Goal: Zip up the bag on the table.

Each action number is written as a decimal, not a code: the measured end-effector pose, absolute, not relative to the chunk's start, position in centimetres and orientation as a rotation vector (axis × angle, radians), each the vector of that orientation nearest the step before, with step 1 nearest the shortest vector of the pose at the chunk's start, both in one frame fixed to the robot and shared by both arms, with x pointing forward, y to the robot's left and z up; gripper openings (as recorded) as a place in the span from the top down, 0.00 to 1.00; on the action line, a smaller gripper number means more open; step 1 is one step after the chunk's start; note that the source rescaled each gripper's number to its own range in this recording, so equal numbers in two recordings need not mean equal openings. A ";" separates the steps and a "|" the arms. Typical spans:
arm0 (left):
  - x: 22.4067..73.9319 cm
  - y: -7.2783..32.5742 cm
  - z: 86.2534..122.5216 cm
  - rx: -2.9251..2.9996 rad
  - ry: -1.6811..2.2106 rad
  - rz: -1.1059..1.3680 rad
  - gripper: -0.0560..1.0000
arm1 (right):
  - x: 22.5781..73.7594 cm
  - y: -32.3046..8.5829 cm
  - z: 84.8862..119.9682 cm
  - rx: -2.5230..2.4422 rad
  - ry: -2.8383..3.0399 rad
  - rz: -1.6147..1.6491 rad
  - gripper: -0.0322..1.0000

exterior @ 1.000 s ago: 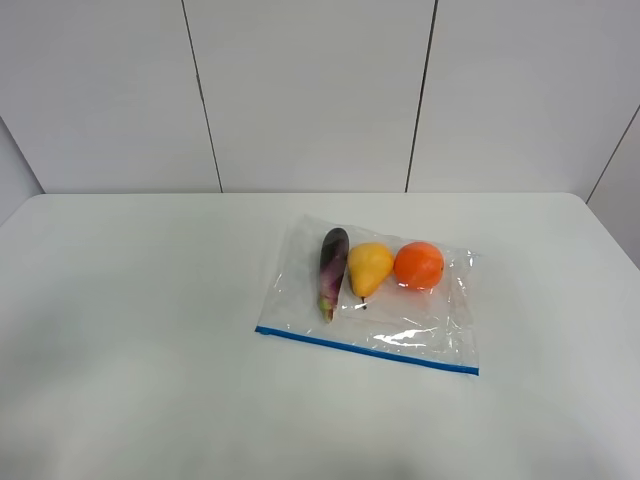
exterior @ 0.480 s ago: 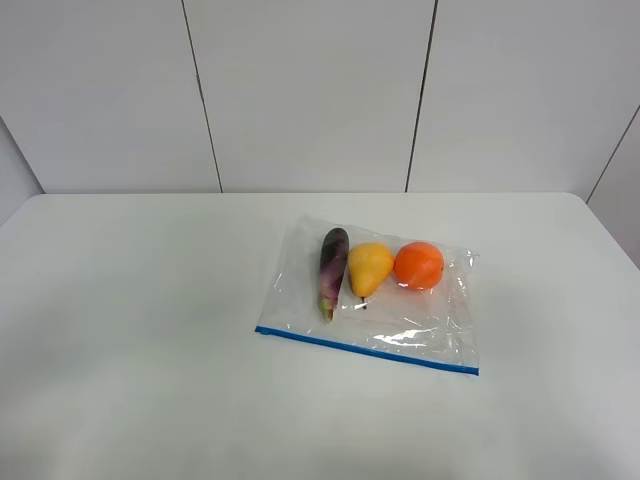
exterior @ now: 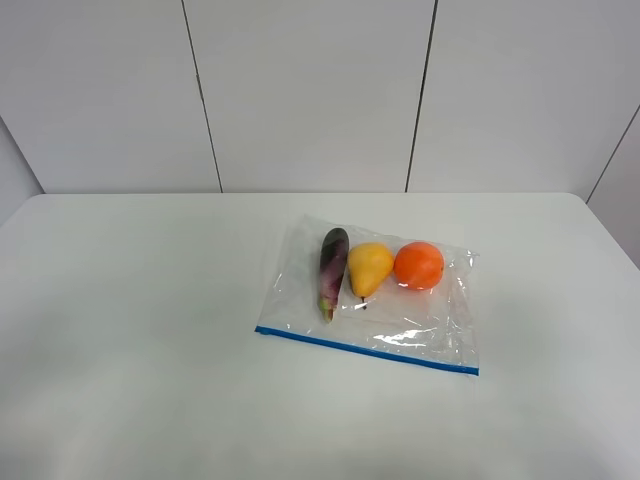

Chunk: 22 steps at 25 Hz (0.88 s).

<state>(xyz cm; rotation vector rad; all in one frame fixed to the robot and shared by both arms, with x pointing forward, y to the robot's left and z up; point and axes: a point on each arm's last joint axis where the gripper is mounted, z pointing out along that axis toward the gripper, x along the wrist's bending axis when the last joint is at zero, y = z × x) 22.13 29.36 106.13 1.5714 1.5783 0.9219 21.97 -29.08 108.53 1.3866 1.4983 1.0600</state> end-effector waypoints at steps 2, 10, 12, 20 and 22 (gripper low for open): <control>22.1 29.4 106.1 1.571 1.578 0.922 0.45 | 22.2 -29.1 108.2 1.397 1.508 1.052 0.07; 22.1 29.4 106.1 1.571 1.578 0.922 0.45 | 23.1 -29.3 106.0 1.481 1.556 0.987 0.07; 22.1 29.4 106.1 1.571 1.578 0.922 0.45 | 23.3 -29.3 105.6 1.492 1.565 0.978 0.07; 22.1 29.4 106.1 1.571 1.578 0.922 0.45 | 23.4 -29.4 105.4 1.503 1.562 0.976 0.07; 22.1 29.4 106.1 1.571 1.578 0.922 0.45 | 23.4 -29.4 105.3 1.506 1.560 0.976 0.07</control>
